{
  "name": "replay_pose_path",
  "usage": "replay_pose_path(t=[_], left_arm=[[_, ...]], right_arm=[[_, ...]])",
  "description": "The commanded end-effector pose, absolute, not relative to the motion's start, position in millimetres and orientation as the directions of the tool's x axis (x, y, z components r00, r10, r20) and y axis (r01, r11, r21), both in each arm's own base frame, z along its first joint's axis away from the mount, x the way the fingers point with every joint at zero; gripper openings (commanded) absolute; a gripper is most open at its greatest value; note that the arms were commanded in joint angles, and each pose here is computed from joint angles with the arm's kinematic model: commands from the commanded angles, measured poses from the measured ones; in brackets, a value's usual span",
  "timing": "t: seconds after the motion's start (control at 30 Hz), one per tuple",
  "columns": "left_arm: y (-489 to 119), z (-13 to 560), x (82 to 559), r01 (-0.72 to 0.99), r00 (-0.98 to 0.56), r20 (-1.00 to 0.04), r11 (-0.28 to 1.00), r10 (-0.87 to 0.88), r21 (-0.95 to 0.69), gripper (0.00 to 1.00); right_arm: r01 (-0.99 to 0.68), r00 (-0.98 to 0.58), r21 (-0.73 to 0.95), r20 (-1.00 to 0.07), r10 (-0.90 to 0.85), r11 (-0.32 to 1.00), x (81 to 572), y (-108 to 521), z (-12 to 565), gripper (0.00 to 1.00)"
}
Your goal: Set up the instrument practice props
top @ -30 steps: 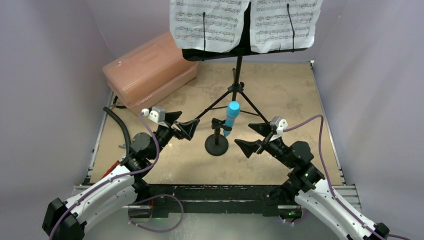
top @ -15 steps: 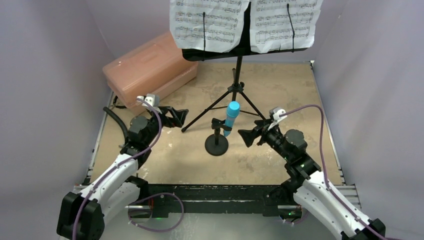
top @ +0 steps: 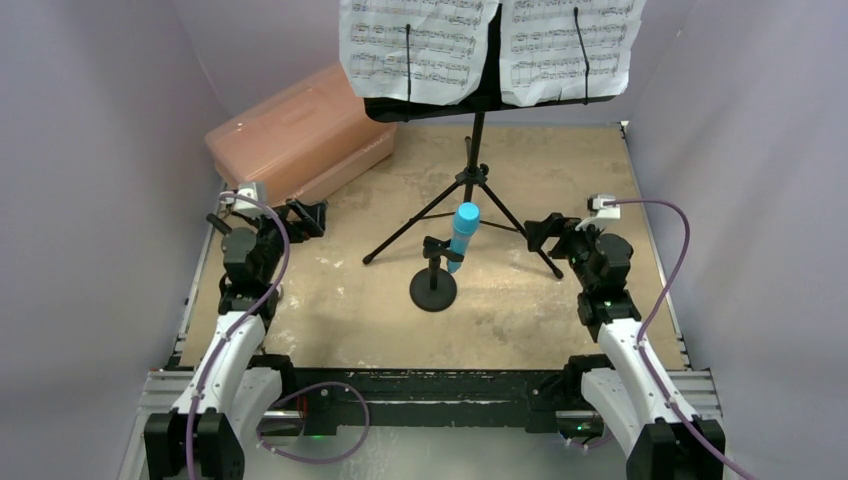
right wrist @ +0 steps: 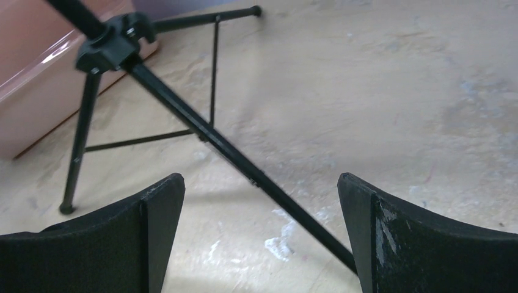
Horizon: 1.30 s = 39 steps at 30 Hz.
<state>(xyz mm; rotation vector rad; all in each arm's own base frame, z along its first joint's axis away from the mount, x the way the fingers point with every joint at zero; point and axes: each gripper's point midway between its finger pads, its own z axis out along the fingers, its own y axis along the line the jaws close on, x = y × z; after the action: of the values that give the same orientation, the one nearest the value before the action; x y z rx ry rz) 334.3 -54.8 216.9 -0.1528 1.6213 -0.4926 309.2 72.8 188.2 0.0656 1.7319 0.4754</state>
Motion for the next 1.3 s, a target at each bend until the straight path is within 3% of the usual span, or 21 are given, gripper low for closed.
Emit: replay_pose_path(t=[0.0,0.27,0.47,0.73,1.27], left_arm=[[-27,233,332,0.102,-0.005,-0.932,0.927,-0.361,-0.360,1.00],[-18,225,335,0.072,0.006,-0.960,0.958,-0.280,-0.279,0.99],[-6,197,344,0.020,-0.050,-0.985,0.986,-0.166,-0.167,1.00],[6,154,342,-0.031,-0.016,-0.992,0.992,-0.123,-0.123,1.00],[2,111,369,0.025,-0.013,-1.000,1.000,-0.011,-0.012,0.99]], right_arm=[[-0.172,-0.087,0.313,-0.949,0.302,0.934,328,55,213,0.98],[-0.035,-0.049,0.256,-0.966,0.254,0.966,333,27,202,0.98],[0.023,-0.054,0.070,-0.996,0.071,0.997,331,8,171,0.98],[0.079,0.008,0.142,-0.990,0.142,0.987,325,0,150,0.98],[0.053,0.083,0.079,-0.994,0.074,0.995,348,2,160,0.98]])
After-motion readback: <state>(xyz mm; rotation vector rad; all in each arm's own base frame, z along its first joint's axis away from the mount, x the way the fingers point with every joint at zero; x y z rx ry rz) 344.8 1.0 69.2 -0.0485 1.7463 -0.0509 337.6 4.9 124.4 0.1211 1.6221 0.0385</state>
